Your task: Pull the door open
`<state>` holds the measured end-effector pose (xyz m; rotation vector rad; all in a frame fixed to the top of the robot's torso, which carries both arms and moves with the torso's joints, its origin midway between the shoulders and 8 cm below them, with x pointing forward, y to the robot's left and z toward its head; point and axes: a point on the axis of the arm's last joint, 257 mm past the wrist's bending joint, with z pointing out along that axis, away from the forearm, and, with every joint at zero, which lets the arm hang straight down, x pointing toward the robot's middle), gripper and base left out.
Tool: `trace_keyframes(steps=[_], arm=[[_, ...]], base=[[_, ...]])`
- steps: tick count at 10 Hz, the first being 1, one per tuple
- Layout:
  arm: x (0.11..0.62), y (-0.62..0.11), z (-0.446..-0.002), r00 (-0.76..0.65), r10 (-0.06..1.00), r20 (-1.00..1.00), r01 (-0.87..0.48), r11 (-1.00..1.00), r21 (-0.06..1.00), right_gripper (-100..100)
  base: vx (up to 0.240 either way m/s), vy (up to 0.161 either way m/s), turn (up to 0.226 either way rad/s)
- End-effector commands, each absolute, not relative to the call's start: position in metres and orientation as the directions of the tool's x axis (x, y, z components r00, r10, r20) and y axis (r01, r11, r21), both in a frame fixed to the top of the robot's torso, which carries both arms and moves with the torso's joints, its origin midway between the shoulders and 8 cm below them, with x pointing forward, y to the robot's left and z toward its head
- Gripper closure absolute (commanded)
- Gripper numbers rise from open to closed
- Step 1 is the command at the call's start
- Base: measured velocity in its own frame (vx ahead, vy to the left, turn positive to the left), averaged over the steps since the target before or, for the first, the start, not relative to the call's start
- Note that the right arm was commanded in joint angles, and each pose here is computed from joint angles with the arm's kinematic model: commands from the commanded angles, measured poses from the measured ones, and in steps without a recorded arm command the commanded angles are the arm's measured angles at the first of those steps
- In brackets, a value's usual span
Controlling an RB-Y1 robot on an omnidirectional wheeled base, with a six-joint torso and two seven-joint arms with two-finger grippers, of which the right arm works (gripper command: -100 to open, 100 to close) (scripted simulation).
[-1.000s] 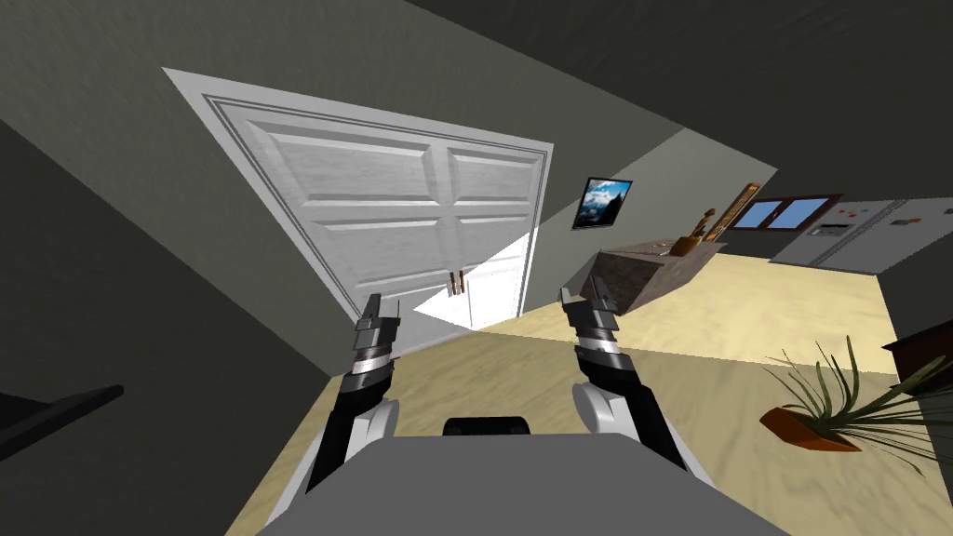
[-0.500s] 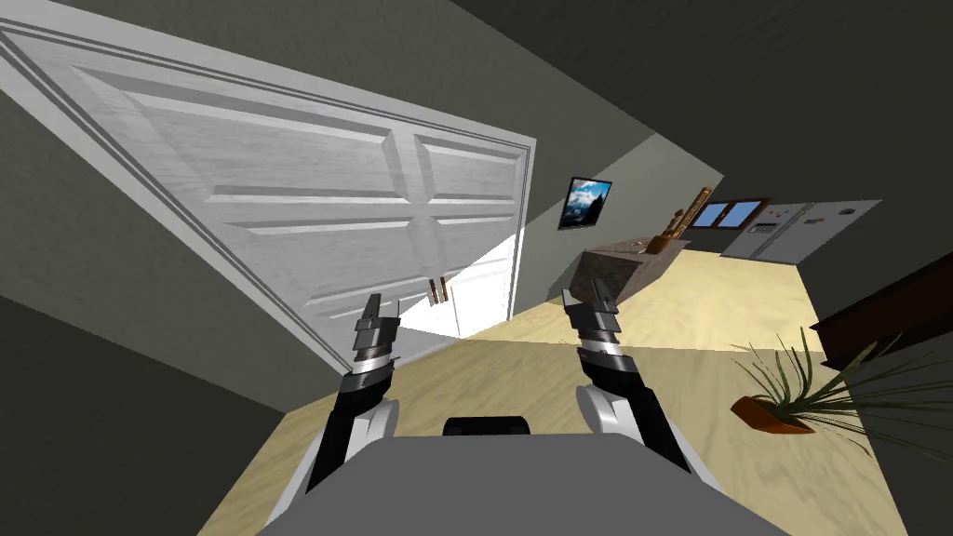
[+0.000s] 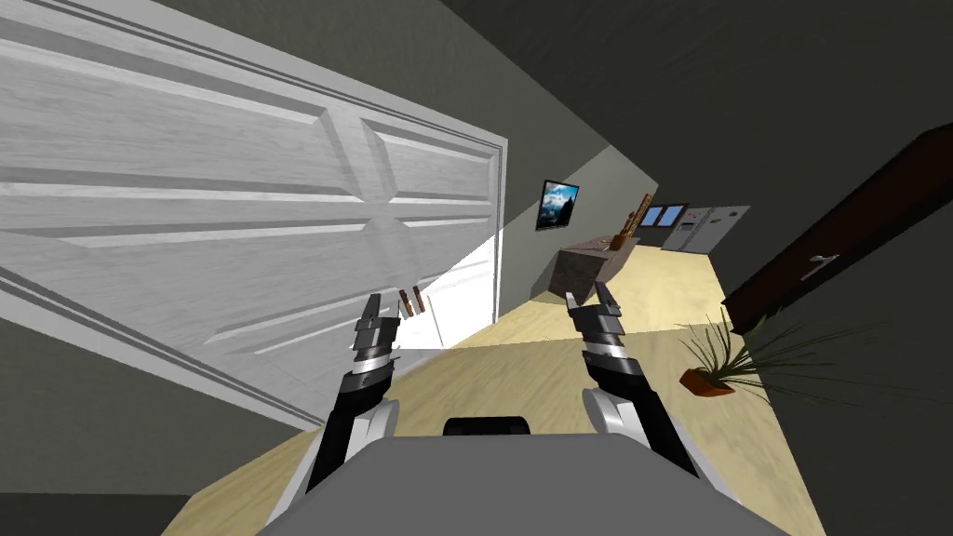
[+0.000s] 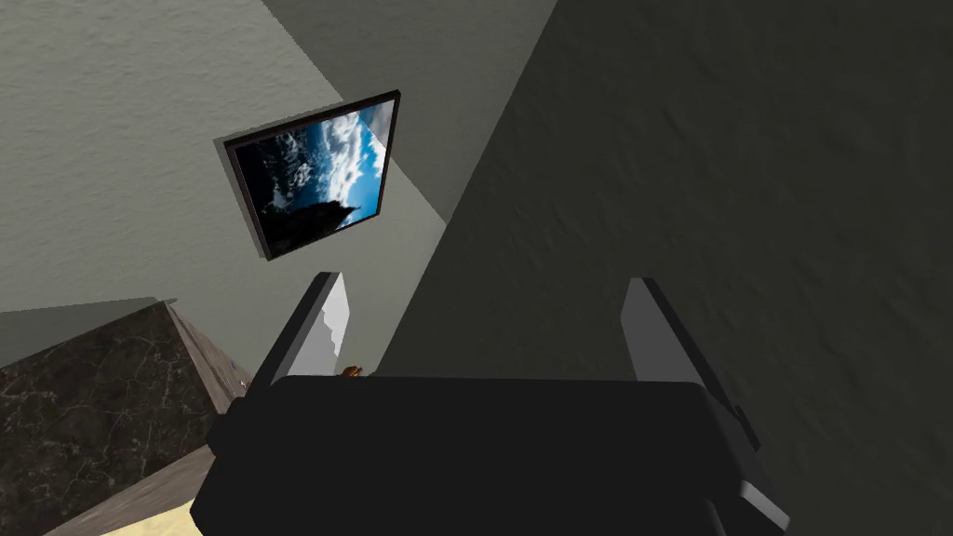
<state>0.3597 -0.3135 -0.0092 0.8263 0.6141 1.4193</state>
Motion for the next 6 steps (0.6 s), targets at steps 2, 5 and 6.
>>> trace_keyframes(steps=[2,5,6], arm=[[0.359,-0.326,-0.019,0.091,0.991,0.094,-0.589,-0.023,0.807,-100],[0.358,-0.340,-0.029,0.104,0.991,0.080,-0.575,-0.006,0.818,-100],[0.357,-0.345,-0.032,0.108,0.991,0.075,-0.570,0.000,0.822,-100]], base=[[0.043,-0.072,-0.329],[-0.009,-0.049,-0.301],[0.010,-0.054,-0.315]])
